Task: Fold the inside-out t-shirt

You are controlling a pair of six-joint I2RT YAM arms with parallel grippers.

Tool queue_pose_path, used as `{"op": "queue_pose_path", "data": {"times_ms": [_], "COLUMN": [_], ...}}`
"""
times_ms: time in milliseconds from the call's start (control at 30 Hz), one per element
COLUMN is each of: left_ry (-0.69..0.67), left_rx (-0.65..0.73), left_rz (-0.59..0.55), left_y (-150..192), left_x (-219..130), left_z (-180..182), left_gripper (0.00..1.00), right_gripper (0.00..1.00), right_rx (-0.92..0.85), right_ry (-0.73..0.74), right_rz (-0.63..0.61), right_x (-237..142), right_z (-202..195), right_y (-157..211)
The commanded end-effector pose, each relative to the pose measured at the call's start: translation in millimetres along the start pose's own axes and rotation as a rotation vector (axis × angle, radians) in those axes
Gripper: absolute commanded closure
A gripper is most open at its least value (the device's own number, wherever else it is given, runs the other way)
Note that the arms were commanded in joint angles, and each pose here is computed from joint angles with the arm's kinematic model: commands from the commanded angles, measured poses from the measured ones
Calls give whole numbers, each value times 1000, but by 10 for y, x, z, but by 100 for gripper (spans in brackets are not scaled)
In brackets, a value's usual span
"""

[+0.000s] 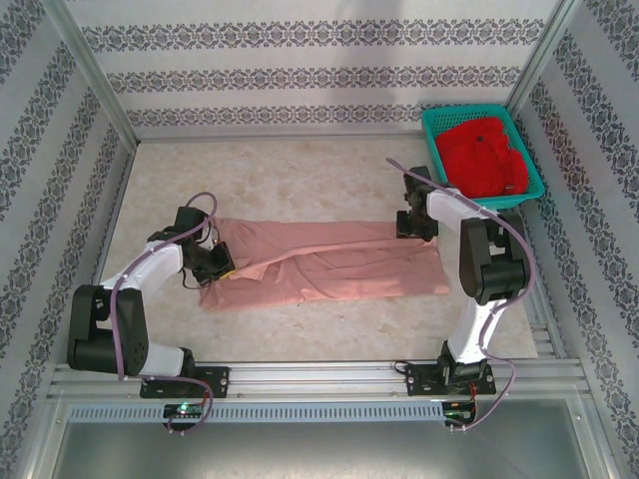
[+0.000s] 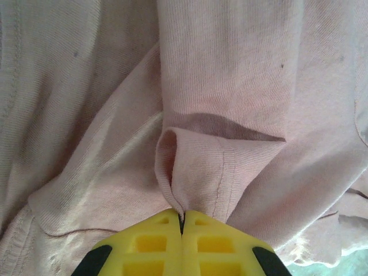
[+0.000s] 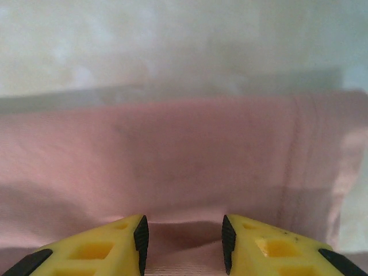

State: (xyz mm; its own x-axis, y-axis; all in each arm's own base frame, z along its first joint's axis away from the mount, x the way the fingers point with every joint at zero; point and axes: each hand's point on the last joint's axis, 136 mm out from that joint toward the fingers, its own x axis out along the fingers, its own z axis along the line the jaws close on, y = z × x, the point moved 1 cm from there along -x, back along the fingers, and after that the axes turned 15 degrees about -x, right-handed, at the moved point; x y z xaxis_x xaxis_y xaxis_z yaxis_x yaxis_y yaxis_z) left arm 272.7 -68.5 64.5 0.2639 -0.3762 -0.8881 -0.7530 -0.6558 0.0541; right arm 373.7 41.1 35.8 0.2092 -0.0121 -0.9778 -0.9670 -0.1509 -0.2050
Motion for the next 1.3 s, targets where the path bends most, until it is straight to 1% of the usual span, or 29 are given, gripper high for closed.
{"op": "queue_pose_path", "data": {"times_ms": [0,67,200,400,467,533,600,667,733,833,933,1033,1100,1267], "left_ry": [-9,-12,-19,-24,-20,-19,-11,1,14,30,29,32,34,34], "left_rx": [16,18,22,15,11,8,5,5,3,8,17,21,25,36], "left_rz": [-16,-11,-11,-14,-20,-25,-30,-30,-30,-38,-38,-27,-31,-35], "left_y": [-4,9,15,22,19,16,8,1,1,-8,-6,15,15,7], "left_x": [6,9,1,16,20,27,31,25,14,-23,-30,-27,-38,-65], "left_z": [3,14,25,57,61,66,55,26,-1,-45,-46,-46,-47,-66], "left_gripper": [95,95,94,92,90,90,89,90,91,93,95,94,94,94], "right_gripper": [59,59,59,58,58,58,58,56,54,53,55,57,58,59], "right_rx": [23,27,23,-6,-58,-136,-235,-320,-391,-450,-433,-435,-428,-405], "right_ry": [-58,-78,-72,-60,-61,-124,-236,-354,-518,-686,-837,-877,-883,-832], "right_rz": [48,52,67,8,-61,-136,-217,-291,-355,-388,-370,-308,-275,-191], "right_x": [-70,-75,-81,-278,-400,-523,-662,-816,-991,-1138,-1147,-1007,-899,-568], "right_z": [116,150,143,189,319,635,1127,1676,2311,3079,3638,3947,4066,4136], "right_y": [269,364,506,493,395,298,229,197,210,288,338,363,353,368]}}
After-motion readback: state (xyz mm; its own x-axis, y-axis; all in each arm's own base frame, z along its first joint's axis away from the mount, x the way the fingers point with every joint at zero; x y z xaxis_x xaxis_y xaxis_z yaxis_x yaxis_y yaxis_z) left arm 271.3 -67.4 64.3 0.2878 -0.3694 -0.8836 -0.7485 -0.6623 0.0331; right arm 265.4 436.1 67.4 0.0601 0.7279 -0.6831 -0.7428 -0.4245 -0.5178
